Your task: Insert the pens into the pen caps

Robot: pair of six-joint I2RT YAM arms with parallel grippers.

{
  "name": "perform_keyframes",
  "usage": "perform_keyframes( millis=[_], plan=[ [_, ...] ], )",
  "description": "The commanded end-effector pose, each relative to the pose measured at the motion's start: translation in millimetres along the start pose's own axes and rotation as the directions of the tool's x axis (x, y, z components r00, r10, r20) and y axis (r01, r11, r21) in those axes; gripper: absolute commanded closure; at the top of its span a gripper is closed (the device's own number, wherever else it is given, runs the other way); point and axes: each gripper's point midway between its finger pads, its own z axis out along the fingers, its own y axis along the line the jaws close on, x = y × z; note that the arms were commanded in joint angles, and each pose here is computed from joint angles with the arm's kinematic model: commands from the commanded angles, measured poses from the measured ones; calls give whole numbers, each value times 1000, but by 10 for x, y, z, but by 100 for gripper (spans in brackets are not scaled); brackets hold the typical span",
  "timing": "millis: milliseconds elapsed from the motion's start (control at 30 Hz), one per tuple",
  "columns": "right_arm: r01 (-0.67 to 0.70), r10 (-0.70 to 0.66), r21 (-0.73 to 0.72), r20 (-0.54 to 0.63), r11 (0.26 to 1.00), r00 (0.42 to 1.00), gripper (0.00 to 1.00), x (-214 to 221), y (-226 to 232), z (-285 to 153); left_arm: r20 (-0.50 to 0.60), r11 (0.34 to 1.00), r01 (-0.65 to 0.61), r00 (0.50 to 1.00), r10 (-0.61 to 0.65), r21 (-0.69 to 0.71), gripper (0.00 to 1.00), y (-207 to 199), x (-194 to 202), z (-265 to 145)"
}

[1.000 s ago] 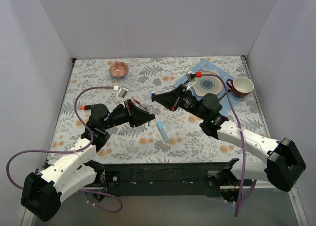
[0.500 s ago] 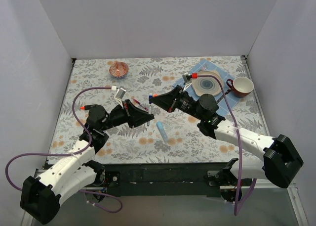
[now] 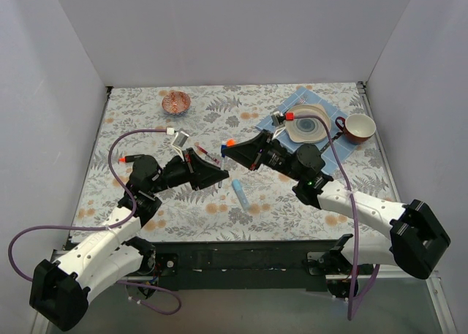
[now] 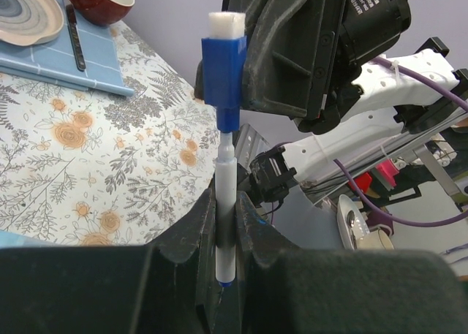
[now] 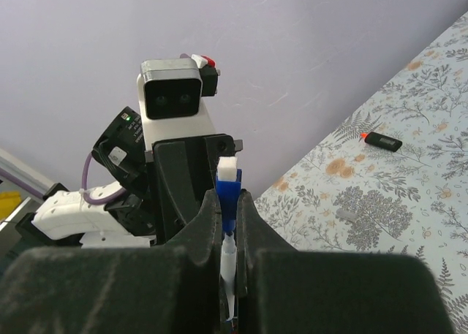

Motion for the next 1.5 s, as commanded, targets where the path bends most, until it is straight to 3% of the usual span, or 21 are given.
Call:
perform_keyframes(
  millis=[0, 267, 567, 1000, 1467],
  plan=[
    [35, -35, -49, -10, 998, 999, 99, 66, 130, -90, 42, 999, -41, 998, 41, -17, 100, -2, -83, -12],
    [60, -61, -25, -30, 998, 998, 99, 160, 85, -166, 64, 999, -43, 997, 44, -20, 100, 7, -125, 3],
    [-25, 25, 9, -75, 1000, 997, 99, 511, 17, -246, 142, 995, -59, 987, 70, -80, 100, 119, -327, 64],
    [130, -129, -10, -214, 991, 968, 99, 952, 5, -390, 170, 981, -121, 974, 147, -154, 100, 235, -673, 256],
    [-29, 19, -25, -312, 999, 950, 99, 1399, 111, -516, 245, 948, -286, 918, 313, -142, 100, 56, -1118, 372]
  ],
)
